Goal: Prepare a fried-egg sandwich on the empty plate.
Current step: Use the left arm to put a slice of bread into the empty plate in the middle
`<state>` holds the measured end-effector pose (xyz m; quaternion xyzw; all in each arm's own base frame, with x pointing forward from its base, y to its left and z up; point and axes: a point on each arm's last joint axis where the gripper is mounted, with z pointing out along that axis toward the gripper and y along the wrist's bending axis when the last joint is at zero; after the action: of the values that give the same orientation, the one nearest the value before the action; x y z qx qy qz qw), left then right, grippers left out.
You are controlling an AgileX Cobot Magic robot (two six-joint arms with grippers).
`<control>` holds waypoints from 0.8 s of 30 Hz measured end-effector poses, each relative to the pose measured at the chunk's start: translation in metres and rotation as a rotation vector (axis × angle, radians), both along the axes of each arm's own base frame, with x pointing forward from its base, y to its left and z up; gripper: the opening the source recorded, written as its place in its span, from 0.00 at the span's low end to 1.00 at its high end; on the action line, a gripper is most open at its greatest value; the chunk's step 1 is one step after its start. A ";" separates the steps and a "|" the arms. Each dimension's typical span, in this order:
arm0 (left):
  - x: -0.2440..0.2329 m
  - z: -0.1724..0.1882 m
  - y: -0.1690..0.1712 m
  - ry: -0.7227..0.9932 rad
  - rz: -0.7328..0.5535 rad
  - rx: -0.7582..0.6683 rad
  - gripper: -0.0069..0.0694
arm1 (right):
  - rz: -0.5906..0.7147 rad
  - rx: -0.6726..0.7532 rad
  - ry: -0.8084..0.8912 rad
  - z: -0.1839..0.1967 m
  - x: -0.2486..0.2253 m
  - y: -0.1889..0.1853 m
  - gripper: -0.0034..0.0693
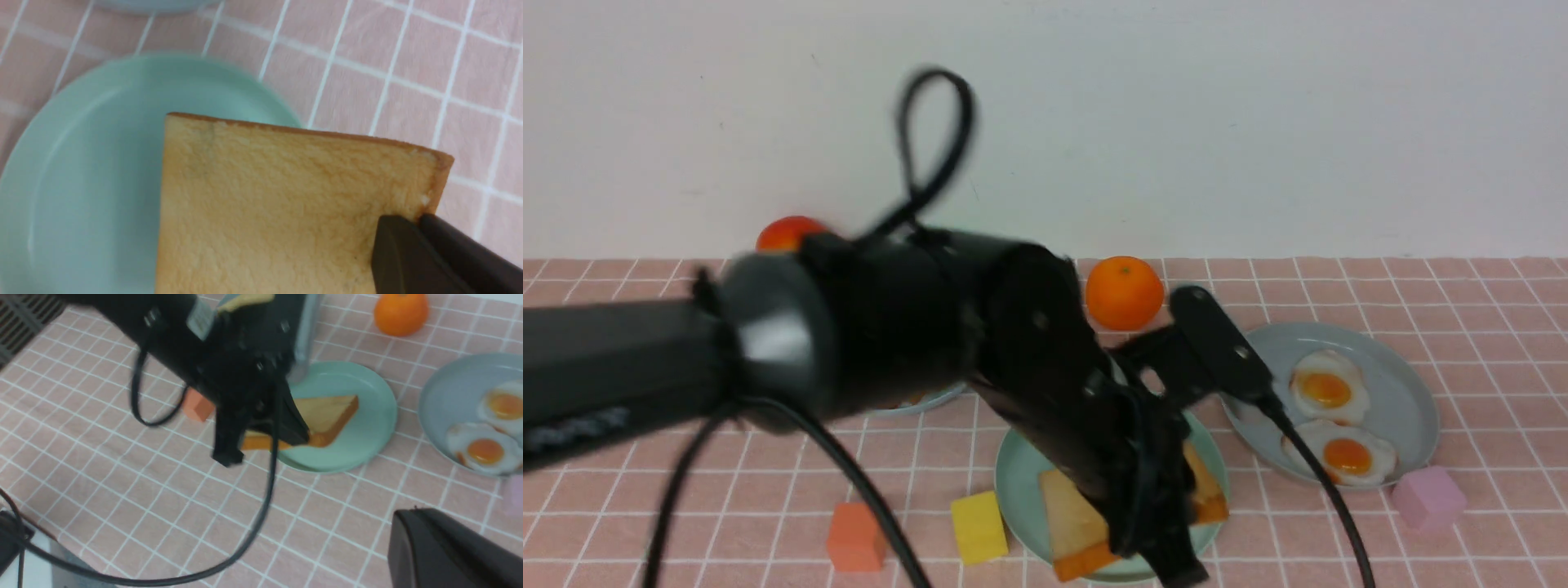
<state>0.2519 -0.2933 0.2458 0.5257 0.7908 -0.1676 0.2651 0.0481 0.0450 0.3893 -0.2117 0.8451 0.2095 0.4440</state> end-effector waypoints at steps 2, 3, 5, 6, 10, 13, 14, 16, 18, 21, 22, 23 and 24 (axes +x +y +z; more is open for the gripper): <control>0.005 -0.013 -0.007 -0.020 0.008 0.001 0.12 | -0.001 0.006 -0.001 0.000 -0.008 -0.003 0.07; 0.007 -0.017 -0.008 -0.023 0.012 0.001 0.12 | 0.000 0.006 0.000 0.000 -0.010 -0.003 0.07; 0.012 -0.027 -0.011 -0.030 0.022 0.007 0.12 | -0.002 0.012 0.006 -0.001 -0.015 -0.005 0.07; 0.014 -0.032 -0.012 -0.035 0.026 0.007 0.12 | -0.002 0.013 0.011 -0.001 -0.017 -0.005 0.07; 0.021 -0.043 -0.016 -0.064 0.042 0.005 0.12 | 0.007 0.009 0.026 -0.003 -0.023 -0.007 0.07; 0.023 -0.045 -0.017 -0.074 0.061 -0.008 0.12 | 0.018 0.017 0.035 -0.003 -0.027 -0.007 0.07; 0.023 -0.045 -0.017 -0.071 0.068 -0.010 0.12 | 0.025 0.023 0.038 -0.003 -0.029 -0.007 0.07; 0.024 -0.044 -0.017 -0.065 0.076 -0.013 0.12 | 0.033 0.030 0.040 -0.003 -0.032 -0.007 0.07; 0.025 -0.041 -0.018 -0.062 0.081 -0.018 0.12 | 0.036 0.028 0.044 -0.004 -0.033 -0.007 0.07; 0.026 -0.038 -0.020 -0.063 0.083 -0.022 0.12 | 0.038 0.026 0.049 -0.004 -0.034 -0.007 0.08; 0.026 -0.036 -0.020 -0.067 0.078 -0.014 0.12 | 0.039 0.026 0.050 -0.004 -0.034 -0.007 0.08; 0.026 -0.037 -0.019 -0.064 0.077 -0.005 0.12 | 0.040 0.025 0.051 -0.005 -0.034 -0.007 0.08; 0.026 -0.037 -0.018 -0.061 0.077 0.004 0.12 | 0.041 0.025 0.051 -0.005 -0.035 -0.007 0.08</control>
<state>0.2780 -0.3116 0.2087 0.5003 0.8023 -0.1393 0.2943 0.0134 0.0377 0.3847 -0.2180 0.8490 0.2342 0.4206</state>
